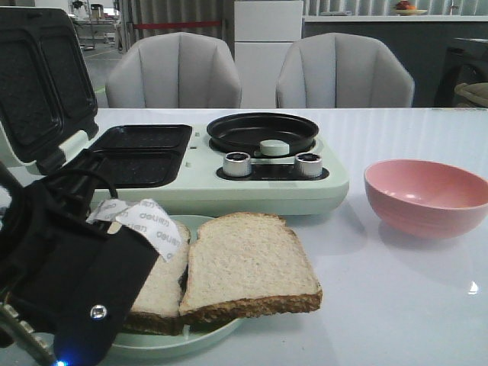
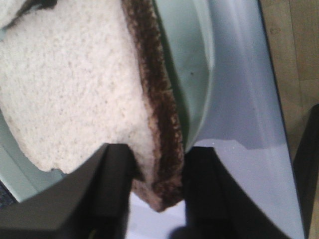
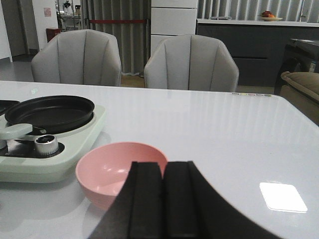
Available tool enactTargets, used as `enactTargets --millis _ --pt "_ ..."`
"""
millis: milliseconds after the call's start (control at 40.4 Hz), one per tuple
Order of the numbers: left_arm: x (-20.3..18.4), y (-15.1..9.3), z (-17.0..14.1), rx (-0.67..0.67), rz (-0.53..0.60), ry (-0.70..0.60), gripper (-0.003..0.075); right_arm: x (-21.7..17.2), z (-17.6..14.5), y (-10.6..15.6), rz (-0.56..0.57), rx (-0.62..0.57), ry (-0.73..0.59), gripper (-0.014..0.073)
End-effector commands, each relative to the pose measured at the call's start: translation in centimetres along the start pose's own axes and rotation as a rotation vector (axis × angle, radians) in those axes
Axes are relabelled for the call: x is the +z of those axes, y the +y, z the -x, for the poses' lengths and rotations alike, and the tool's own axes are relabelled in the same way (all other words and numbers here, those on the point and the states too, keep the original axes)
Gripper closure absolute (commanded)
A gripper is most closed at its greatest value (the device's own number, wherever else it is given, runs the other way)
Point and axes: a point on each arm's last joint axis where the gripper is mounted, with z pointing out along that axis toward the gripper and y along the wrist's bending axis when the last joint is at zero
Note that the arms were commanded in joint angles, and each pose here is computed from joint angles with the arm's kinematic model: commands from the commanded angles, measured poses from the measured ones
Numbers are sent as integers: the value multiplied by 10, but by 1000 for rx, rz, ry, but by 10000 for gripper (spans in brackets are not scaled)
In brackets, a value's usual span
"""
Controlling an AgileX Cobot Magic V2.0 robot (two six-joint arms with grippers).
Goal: Make breakfast with bread and shrimp
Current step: 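Reach the left gripper down and grasp the bread slice nearest it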
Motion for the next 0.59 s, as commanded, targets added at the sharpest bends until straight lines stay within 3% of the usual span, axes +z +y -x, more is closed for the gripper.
enactTargets --millis 0,124,272,569 --pt "-8 12 0 -28 54 0 588 -2 11 0 1 -16 -124 629" --pt "-10 11 -4 -33 45 59 685 -2 11 0 1 -16 -124 629" --pt "-18 10 -9 -62 43 104 687 -2 11 0 1 -16 -124 629" --pt "-52 15 -9 -109 131 -3 687 -2 11 0 1 -16 -124 629"
